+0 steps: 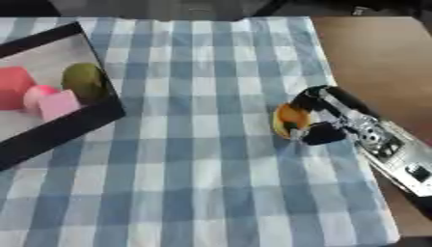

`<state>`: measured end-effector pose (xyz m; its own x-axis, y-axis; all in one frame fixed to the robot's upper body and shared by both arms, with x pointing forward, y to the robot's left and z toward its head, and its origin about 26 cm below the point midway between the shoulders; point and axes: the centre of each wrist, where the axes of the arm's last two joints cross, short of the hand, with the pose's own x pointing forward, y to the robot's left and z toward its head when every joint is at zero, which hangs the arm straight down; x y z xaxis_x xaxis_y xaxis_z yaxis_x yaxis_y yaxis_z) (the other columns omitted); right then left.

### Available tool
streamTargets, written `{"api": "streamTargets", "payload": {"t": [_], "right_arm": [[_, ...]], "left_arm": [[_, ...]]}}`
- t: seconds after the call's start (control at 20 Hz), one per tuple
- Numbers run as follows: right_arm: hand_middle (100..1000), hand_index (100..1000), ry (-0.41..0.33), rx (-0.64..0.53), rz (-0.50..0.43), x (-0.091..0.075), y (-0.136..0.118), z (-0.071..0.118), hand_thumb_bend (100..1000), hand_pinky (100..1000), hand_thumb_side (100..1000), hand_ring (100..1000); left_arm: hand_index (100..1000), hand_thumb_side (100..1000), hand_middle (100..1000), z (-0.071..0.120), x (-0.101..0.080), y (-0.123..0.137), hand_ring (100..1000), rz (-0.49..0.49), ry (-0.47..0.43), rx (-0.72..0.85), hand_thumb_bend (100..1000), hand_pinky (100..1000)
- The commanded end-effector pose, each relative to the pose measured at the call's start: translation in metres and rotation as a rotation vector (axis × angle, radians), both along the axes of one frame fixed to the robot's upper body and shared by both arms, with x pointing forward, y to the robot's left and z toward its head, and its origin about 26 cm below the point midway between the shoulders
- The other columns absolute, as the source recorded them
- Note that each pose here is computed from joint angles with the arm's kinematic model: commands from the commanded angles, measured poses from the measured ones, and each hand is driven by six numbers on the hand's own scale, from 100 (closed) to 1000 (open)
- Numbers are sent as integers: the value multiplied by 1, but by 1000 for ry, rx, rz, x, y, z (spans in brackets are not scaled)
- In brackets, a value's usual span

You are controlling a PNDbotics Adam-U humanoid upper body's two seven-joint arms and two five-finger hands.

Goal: Pick up objects on the table and place them in the box.

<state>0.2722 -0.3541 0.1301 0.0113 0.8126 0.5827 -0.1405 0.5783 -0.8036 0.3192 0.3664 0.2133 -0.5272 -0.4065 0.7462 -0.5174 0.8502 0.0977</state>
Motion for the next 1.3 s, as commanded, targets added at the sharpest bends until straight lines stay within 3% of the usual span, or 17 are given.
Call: {"api": "streamTargets", "payload": {"t": [0.05, 0.7, 0.85, 0.9, 1.0, 1.05, 1.15, 1.3], "right_arm": [[479, 656, -39, -24, 18, -1, -2, 14, 101, 797, 100, 668], [420, 591, -128, -78, 48, -7, 1, 37, 100, 786, 100, 630], [445, 615, -140, -85, 43, -9, 1, 39, 100, 791, 100, 644], [479, 653, -141, -93, 42, -9, 1, 39, 140, 796, 100, 666], [623, 784, -125, -115, 51, -9, 1, 37, 326, 814, 100, 761], [719, 870, -112, -128, 65, -9, 2, 36, 460, 842, 261, 813], [762, 909, -78, -155, 90, -8, 2, 35, 495, 871, 356, 852], [781, 922, -26, -185, 111, -5, -1, 33, 516, 888, 397, 874]], "left_arm": [[848, 794, 846, 10, -1, 2, 998, 3, -23, 25, 100, 867], [848, 793, 847, 10, -1, 3, 1000, 7, -22, 29, 100, 867], [849, 794, 848, 11, -1, 3, 1000, 6, -22, 30, 100, 867], [849, 794, 848, 11, -1, 3, 1000, 4, -22, 31, 100, 867], [849, 794, 849, 11, -1, 3, 1000, 2, -21, 32, 100, 867], [849, 794, 849, 11, -1, 3, 1000, 2, -22, 32, 100, 867], [849, 794, 850, 11, -1, 2, 1000, -1, -22, 33, 100, 867], [849, 794, 851, 11, -1, 2, 1000, -4, -21, 33, 100, 867]]}}
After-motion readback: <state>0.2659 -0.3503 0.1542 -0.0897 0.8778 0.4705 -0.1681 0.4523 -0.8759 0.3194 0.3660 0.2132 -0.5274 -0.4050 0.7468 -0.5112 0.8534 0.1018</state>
